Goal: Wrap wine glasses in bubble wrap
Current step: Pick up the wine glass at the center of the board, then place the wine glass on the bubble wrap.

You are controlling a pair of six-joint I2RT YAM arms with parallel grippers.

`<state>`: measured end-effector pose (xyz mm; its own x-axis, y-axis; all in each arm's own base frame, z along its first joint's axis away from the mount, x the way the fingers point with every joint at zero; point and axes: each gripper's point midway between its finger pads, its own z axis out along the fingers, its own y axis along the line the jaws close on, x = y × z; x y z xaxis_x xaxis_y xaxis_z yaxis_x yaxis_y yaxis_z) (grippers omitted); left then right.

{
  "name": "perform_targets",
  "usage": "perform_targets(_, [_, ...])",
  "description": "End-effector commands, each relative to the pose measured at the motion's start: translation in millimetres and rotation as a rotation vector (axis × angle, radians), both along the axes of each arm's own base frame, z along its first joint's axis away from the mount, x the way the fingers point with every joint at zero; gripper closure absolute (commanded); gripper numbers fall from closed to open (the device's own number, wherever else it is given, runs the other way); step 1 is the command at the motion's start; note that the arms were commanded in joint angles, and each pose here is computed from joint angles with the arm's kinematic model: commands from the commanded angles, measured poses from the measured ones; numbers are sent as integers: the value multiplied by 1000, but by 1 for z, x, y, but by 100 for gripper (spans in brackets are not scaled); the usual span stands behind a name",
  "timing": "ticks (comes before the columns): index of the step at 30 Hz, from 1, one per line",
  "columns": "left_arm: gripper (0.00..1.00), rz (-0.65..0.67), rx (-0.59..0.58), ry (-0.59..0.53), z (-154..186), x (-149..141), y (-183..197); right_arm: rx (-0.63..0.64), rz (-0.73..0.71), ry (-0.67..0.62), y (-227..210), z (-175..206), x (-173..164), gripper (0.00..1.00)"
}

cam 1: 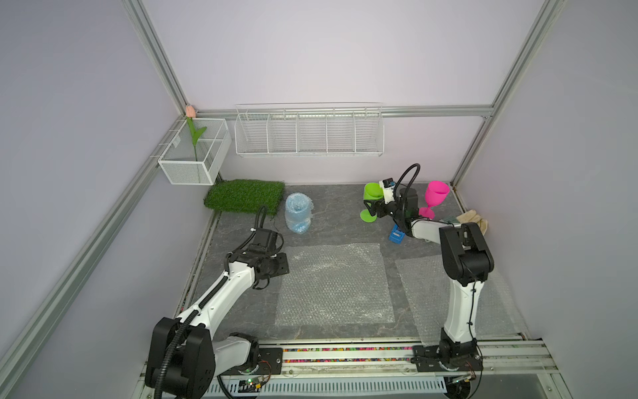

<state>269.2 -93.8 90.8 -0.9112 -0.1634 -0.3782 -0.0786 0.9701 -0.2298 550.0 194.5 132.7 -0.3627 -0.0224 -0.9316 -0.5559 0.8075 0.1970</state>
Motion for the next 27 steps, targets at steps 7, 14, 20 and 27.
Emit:
perform_targets(7, [44,73,31,46,-14,-6,12,6,10,-61,-2,54,-18,18])
perform_targets(14, [47,68,39,105,-38,-8,10,49,35,29,13,82,-58,18])
perform_targets(20, [50,68,47,149,-55,-12,11,74,99,191,40,87,-108,18])
perform_targets(27, [64,48,-27,217,-78,-21,-3,200,204,409,75,87,-174,21])
